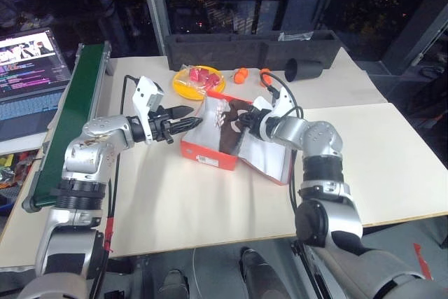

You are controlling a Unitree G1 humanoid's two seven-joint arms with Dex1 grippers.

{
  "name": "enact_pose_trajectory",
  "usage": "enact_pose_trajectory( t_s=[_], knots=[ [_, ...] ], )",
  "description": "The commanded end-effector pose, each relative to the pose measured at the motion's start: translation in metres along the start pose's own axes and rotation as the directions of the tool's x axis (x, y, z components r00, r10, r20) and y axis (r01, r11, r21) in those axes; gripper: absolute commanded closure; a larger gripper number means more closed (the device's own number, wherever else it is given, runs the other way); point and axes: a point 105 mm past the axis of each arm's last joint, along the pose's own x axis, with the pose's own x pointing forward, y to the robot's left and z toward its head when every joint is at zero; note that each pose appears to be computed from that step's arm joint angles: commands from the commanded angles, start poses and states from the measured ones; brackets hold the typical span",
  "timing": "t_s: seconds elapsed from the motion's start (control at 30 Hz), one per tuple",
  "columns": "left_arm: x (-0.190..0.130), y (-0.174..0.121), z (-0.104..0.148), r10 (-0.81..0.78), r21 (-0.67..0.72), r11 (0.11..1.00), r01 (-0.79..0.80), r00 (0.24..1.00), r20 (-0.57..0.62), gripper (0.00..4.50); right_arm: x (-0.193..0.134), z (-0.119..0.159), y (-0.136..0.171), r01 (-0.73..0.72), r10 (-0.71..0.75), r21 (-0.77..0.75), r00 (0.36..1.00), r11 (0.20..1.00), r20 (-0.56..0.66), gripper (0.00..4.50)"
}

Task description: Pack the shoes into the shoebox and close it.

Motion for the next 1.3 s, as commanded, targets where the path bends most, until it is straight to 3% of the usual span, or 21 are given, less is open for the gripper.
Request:
enact_pose_trajectory(
  t_s=[0.03, 0.27, 0.37, 0.53, 0.83, 1.0, 1.1, 1.13, 1.2, 1.3],
  knots=[
    [0.001, -0.004, 0.012, -0.015, 0.052, 0.999, 0.014, 1.000, 0.025, 2.16, 0.009, -0.007, -0.014, 0.049, -0.051, -0.063, 0.998, 0.997, -0.026, 2.99],
    [0.002, -0.008, 0.014, -0.011, 0.048, 0.999, 0.009, 0.999, 0.042, 2.16, 0.014, -0.011, -0.015, 0.092, -0.104, -0.175, 0.993, 0.980, -0.057, 2.99],
    [0.002, -0.009, 0.013, -0.009, 0.046, 0.999, 0.007, 0.999, 0.043, 2.10, 0.014, -0.006, -0.007, 0.077, -0.086, -0.184, 0.996, 0.980, -0.039, 2.33],
    [0.003, -0.011, 0.012, -0.011, 0.044, 0.999, 0.009, 0.999, 0.042, 2.10, 0.009, 0.017, 0.016, 0.042, -0.036, -0.244, 0.999, 0.969, 0.031, 0.67],
    [0.007, -0.013, 0.011, -0.019, 0.036, 0.999, 0.017, 0.999, 0.046, 2.10, -0.027, 0.057, 0.066, -0.004, 0.083, -0.408, 0.981, 0.913, 0.175, 0.67],
    [0.005, -0.009, 0.011, -0.004, 0.038, 0.999, 0.002, 0.999, 0.042, 2.10, -0.043, 0.060, 0.080, -0.028, 0.148, -0.498, 0.968, 0.867, 0.204, 0.67],
    [0.001, -0.006, 0.010, 0.021, 0.034, 0.999, -0.022, 0.999, 0.041, 2.10, -0.053, 0.052, 0.094, -0.118, 0.253, -0.540, 0.950, 0.833, 0.181, 0.67],
    [-0.001, -0.005, 0.008, 0.035, 0.029, 0.999, -0.036, 0.999, 0.038, 2.10, -0.062, 0.047, 0.105, -0.185, 0.335, -0.588, 0.929, 0.787, 0.157, 0.67],
    [-0.006, -0.002, 0.003, 0.074, 0.016, 0.997, -0.075, 0.997, 0.030, 2.10, -0.084, 0.028, 0.122, -0.289, 0.491, -0.735, 0.868, 0.613, 0.069, 0.67],
    [-0.016, 0.009, -0.001, 0.169, -0.009, 0.986, -0.169, 0.985, 0.033, 2.10, -0.111, 0.003, 0.122, -0.362, 0.603, -0.836, 0.796, 0.413, -0.047, 0.67]
  ],
)
